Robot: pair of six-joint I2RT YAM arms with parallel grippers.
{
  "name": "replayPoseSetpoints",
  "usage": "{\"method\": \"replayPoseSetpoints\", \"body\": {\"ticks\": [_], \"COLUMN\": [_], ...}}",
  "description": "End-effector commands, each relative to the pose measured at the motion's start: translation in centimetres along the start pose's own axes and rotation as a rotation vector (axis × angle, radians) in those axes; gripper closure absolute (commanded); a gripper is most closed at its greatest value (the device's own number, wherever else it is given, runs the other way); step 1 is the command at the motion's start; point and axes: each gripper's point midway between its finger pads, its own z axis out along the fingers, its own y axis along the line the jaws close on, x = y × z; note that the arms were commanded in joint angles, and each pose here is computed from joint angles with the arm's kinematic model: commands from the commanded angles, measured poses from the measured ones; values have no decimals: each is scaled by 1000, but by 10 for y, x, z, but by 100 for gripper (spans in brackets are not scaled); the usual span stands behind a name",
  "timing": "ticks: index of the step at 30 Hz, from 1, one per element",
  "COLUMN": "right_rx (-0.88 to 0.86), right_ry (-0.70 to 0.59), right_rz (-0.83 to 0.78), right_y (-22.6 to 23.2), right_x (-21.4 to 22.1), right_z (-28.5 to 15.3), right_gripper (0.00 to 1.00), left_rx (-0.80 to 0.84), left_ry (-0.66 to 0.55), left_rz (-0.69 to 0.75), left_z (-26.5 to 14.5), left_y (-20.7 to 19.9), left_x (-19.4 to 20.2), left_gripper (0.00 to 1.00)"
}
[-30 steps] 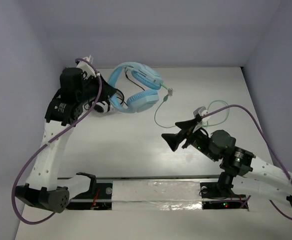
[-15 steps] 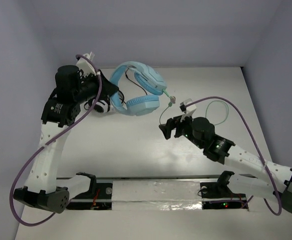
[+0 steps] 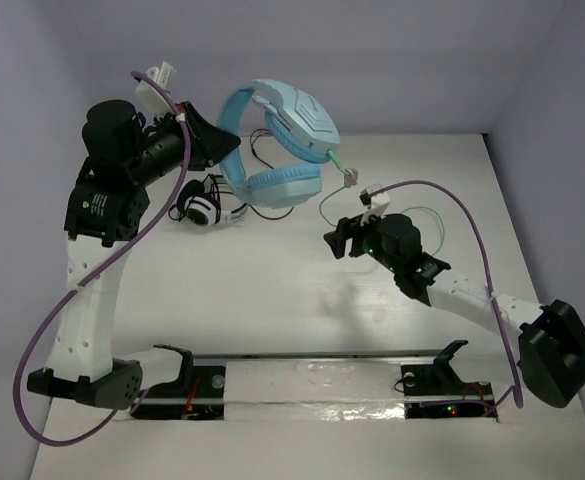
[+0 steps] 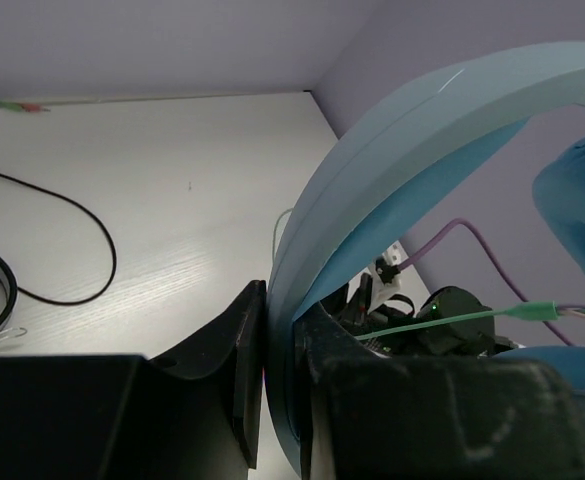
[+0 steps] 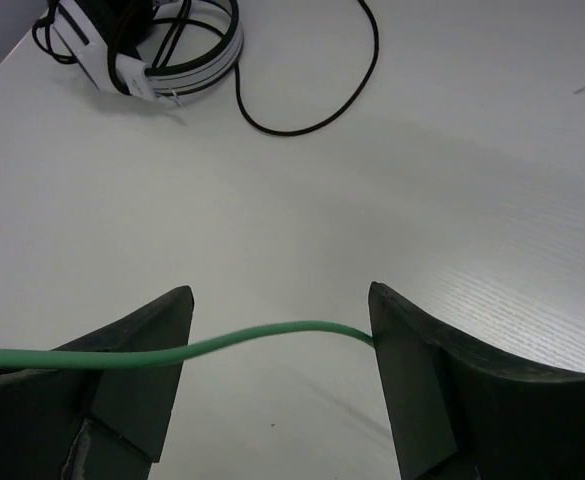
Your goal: Wrap the headphones
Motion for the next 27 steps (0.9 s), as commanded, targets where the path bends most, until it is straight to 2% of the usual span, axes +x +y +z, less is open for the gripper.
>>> {"method": "replayPoseSetpoints", "body": {"ticks": [1,5,9,12,16,21,26,27], "right_rx": [-84,-95,-109,-65,-25,-56,-71,-81], "right_ry": [-109,-94,-92,-70,-68,-48,-50,-46], "right_rz": [-3,21,60,84,107,161,205,217], "right_y": [10,6,3,-8,-15,-9,-5,-4], "right_x": [-35,-20,-12,0,1,11,13,16], "right_z": [7,13,17,23,27,24,22,20], "right_gripper": [23,19,19,22,33,32,49,56], "left_rx": [111,192,217,231,225,226,222,220], "left_ry": [-113,-138,-145,-147,-152,-164,-169,-166], "left_rz": [17,6,2,1,-2,1,-8,-12], "left_z": [-15,-18,-16,-17,-18,-18,-13,-12], "left_y": [-41,-64,-73,-77,-77,-78,-73,-72], "left_x": [-39,-59,-70,-73,-73,-81,-85,-84], "left_gripper": [100,100,100,100,100,100,100,100]}}
